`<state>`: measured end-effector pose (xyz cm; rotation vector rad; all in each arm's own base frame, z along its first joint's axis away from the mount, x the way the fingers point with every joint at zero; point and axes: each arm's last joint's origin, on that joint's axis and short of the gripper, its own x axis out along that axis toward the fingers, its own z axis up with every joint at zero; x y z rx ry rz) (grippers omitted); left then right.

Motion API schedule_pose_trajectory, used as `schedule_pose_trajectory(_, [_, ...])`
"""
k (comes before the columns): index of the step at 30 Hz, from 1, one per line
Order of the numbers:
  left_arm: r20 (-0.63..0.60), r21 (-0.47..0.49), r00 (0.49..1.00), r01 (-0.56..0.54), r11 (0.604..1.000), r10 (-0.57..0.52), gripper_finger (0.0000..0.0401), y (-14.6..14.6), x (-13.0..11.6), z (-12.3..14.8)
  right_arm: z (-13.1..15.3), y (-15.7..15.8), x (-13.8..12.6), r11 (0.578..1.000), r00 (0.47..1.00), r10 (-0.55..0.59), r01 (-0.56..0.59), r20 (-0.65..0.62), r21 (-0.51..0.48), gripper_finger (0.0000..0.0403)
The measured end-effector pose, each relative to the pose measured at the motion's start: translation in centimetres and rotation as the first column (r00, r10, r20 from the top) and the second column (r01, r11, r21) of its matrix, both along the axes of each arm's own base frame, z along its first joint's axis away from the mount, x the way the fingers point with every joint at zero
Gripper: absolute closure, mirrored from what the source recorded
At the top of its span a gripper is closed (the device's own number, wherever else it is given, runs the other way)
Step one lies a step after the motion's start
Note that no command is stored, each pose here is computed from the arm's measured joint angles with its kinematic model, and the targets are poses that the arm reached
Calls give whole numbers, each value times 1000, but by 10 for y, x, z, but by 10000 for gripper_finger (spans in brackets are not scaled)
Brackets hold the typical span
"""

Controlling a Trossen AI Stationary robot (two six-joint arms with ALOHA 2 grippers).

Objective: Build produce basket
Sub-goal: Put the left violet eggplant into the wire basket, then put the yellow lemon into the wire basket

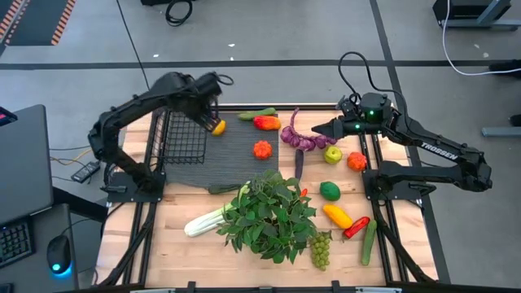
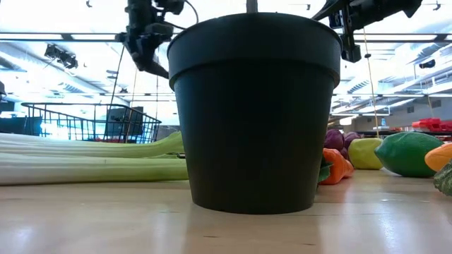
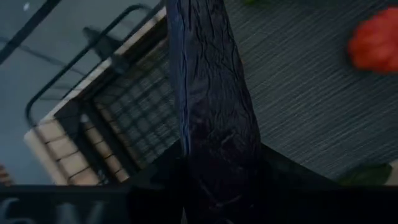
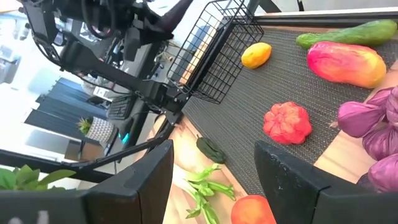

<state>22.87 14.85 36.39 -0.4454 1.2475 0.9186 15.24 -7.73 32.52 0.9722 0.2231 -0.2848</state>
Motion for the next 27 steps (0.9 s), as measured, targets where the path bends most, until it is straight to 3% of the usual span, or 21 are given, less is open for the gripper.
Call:
schedule_pose_trajectory(5, [-86,-13,988,-128,992,126,253,3,-28,-3,0,0,0,1000,1000,12,-12,1,0,173])
schedule_pose_trajectory(10, [-97,-40,969,-232,972,228,248,3,-51,-25,0,0,0,1000,1000,-3,3,-1,0,173])
schedule_pose_trajectory(15, [-43,-116,966,-259,959,256,241,0,-60,-50,0,0,0,1000,1000,-13,13,2,26,173])
schedule_pose_trajectory(27, [30,-73,977,-208,975,211,166,4,-56,-71,0,2,0,997,1000,26,-26,11,79,173])
